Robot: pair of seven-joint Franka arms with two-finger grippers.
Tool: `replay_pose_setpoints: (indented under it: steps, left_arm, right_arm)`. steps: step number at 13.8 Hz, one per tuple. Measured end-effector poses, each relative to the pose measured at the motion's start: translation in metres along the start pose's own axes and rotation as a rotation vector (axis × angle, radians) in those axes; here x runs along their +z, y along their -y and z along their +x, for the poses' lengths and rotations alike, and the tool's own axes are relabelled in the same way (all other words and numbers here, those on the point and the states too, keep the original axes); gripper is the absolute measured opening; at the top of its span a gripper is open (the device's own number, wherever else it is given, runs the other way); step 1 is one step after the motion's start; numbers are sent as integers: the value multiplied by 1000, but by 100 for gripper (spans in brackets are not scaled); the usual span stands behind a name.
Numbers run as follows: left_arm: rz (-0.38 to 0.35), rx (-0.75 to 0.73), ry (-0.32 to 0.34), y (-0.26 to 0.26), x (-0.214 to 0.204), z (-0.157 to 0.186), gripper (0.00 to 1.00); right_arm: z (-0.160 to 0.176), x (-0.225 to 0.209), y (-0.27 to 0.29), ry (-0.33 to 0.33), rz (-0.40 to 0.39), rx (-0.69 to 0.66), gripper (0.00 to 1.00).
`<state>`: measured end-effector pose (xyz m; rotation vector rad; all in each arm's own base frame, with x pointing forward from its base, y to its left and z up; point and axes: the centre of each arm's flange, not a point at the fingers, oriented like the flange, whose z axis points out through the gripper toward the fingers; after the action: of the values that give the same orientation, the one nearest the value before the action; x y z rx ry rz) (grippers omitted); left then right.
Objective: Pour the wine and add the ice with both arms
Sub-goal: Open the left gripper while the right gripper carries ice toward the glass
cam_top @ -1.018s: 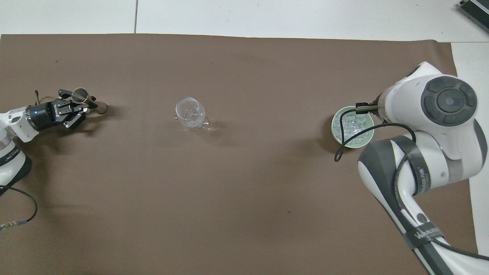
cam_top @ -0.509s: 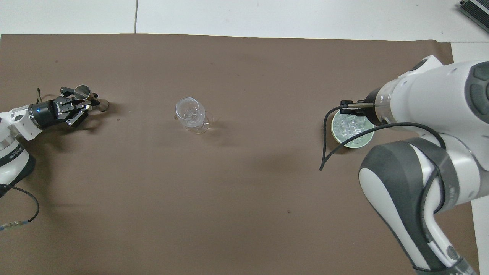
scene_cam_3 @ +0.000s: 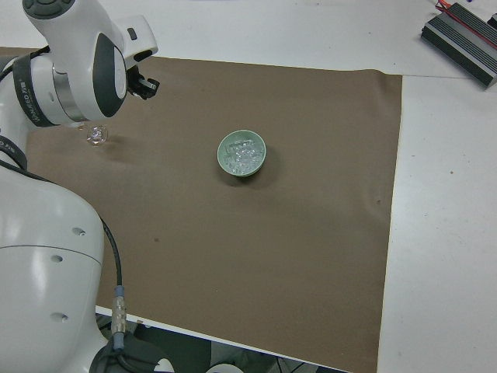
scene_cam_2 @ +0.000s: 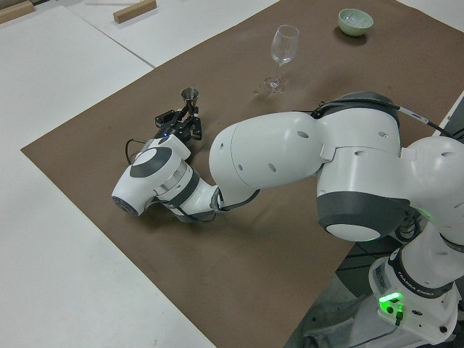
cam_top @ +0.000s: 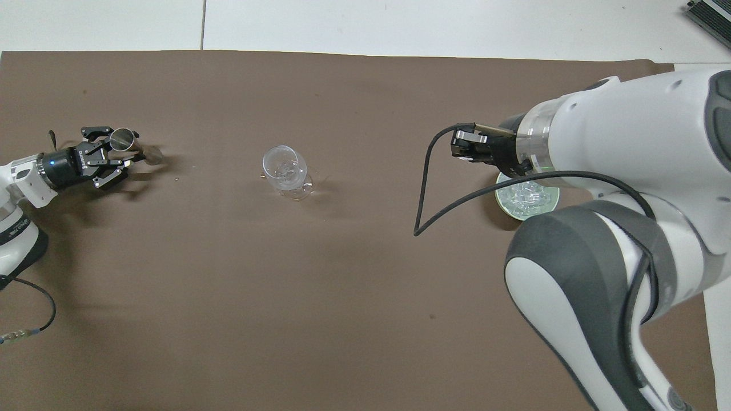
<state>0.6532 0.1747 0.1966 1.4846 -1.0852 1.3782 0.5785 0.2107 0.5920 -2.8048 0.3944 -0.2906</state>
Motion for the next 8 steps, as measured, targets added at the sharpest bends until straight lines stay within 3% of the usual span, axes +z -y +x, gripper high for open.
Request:
replay_pose_setpoints:
  steps: [3,8]
  left_arm:
    - [-26,33,55,2,-10,9,67]
    - [-105,64,213,-3,-48,57,67]
  right_arm:
    - [4,2,23,-23,62,125,23]
    - [-25,23,82,-6,133,335,23]
